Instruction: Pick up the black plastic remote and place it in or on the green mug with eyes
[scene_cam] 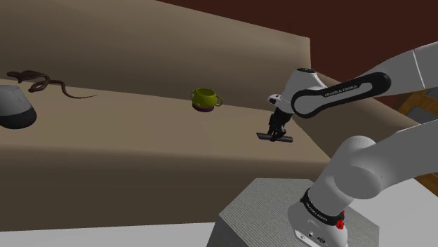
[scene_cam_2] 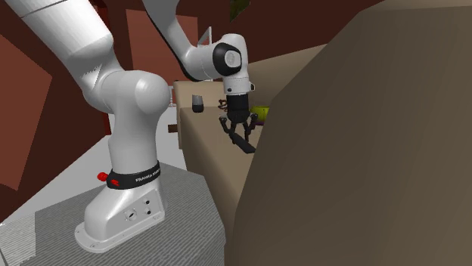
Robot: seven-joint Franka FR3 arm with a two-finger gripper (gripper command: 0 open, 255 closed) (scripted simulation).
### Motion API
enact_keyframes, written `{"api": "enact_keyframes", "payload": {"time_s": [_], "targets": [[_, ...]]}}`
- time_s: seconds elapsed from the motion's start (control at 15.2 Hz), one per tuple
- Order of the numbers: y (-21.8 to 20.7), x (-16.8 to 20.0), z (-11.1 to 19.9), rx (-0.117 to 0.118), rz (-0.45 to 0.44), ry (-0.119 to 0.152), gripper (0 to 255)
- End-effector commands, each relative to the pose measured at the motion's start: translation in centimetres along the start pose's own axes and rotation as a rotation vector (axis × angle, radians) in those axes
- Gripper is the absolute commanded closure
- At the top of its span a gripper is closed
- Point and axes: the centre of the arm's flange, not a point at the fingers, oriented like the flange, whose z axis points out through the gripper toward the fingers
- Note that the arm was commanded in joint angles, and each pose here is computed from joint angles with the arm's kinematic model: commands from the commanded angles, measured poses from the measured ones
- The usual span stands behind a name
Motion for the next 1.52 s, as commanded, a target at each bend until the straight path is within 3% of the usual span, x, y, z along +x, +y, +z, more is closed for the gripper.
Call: {"api": "enact_keyframes", "payload": {"time_s": [0.0, 1.45], "targets": [[0.1, -0.1, -1.0, -0.001, 0.000, 0.000, 255], [1.0, -0.2, -12.6, -0.001, 0.000, 0.000, 255]]}}
